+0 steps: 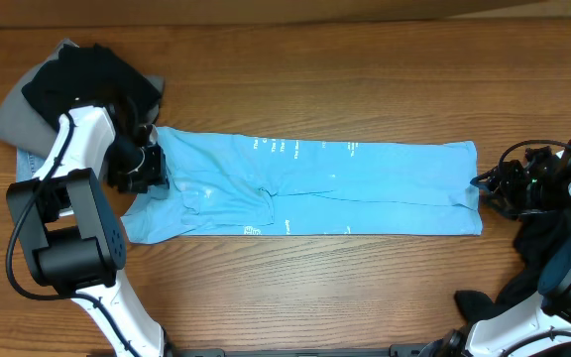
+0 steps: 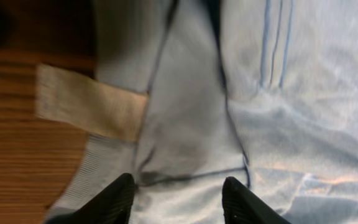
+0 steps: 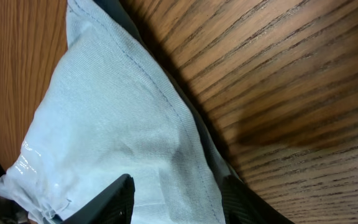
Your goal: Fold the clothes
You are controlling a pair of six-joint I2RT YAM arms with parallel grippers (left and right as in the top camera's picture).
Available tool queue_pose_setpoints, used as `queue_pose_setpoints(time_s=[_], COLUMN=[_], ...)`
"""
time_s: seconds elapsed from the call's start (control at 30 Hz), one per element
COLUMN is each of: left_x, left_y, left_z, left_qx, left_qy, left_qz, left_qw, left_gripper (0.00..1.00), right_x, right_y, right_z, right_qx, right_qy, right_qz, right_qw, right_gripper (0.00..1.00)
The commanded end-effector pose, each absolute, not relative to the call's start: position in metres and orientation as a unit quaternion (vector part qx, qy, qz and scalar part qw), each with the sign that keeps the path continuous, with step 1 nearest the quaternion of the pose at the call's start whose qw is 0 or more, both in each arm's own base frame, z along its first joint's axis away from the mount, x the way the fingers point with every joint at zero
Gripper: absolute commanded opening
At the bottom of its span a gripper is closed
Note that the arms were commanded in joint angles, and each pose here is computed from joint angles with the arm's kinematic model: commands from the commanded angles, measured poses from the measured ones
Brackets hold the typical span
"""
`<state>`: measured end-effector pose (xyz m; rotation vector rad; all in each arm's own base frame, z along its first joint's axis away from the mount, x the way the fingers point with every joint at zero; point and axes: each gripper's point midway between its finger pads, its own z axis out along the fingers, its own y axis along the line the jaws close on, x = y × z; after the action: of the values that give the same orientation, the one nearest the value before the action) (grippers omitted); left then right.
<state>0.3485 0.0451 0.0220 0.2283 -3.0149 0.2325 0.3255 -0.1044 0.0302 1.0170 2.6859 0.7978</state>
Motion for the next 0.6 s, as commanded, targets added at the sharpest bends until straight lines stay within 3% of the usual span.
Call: queue_pose_setpoints(time_s=[0.0,0.13,0.57], left_x=[0.346,0.348,0.375], left_y=[0.024,0.016,0.004], left_z=[0.021,0.02,0.045], left_qx=[0.069,0.051,0.031], left_qy=[-0.99,-0.992,-0.998], left_qz=[0.108,0.095,0.039], left_qw=[0.06,0.058,0.025], left_gripper=[0.49,0.55,0.52], right_x=[0.334,0.334,0.331], right_y=[-0.107,-0.106,-0.105], right_z=[0.037,0.037,0.037], right_qx=[0.33,0.331,0.332], right_qy=[0.899,0.899,0.898], right_qz=[0.272,0.272,0.273], right_qw=[0.094,0.093,0.087], right_gripper=[0.49,0.49,0.52])
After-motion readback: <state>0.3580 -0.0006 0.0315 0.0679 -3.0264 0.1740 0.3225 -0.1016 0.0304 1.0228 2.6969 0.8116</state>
